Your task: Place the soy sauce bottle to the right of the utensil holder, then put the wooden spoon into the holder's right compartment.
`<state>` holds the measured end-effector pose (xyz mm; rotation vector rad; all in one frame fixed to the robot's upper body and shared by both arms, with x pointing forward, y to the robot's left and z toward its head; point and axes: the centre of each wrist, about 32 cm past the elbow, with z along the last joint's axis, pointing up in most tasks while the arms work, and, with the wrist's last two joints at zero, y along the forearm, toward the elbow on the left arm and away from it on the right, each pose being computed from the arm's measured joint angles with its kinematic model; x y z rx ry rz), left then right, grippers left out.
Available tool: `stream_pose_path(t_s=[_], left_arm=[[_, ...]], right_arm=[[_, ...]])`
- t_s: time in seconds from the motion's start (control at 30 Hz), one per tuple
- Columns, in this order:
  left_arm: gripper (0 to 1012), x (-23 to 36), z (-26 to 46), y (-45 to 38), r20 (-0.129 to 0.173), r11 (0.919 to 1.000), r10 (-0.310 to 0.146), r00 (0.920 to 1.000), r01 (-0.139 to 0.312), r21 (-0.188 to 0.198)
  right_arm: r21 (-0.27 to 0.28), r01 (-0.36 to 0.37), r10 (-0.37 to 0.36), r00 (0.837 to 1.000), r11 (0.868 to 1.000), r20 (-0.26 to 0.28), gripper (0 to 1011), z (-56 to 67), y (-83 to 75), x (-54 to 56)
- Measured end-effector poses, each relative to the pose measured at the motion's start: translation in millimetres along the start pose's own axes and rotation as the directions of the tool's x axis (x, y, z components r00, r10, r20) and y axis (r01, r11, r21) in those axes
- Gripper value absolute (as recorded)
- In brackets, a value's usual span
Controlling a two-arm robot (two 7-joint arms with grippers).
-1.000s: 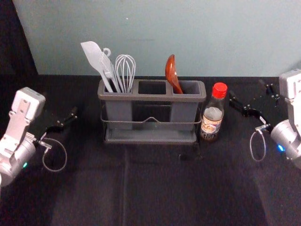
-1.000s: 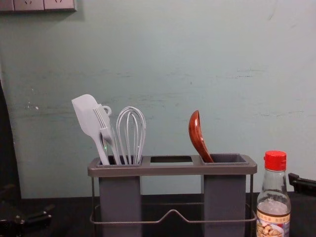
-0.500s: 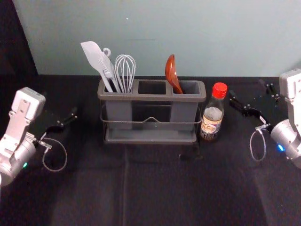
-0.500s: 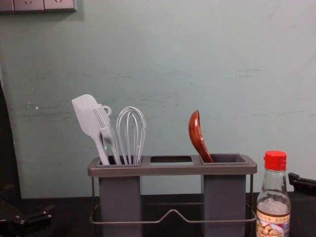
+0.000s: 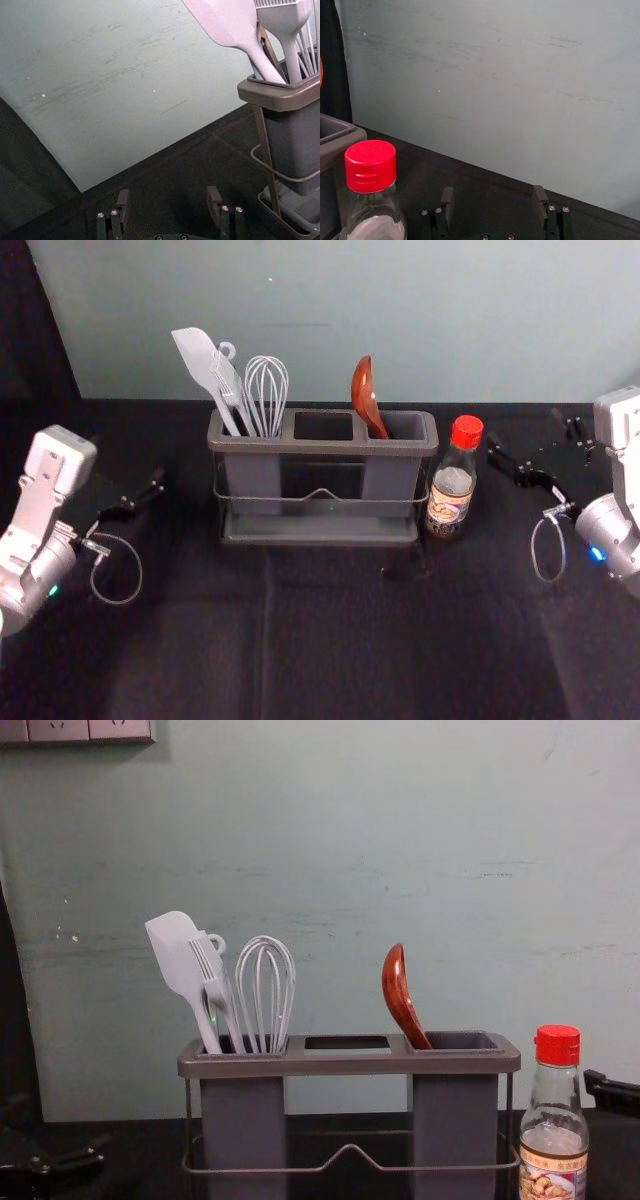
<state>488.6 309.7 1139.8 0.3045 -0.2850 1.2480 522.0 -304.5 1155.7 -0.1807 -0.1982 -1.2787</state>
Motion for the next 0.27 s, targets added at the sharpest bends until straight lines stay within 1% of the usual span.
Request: stream_pose_path(t_s=[0.27], left_arm=[[1000,0.0,0.0,0.0,0.000,1.0000,0.000,1.0000,0.000,0.000]], right_arm=[[0.000,0.000,0.000,1.000,1.000,0.000,1002,0.0,0.0,0.0]])
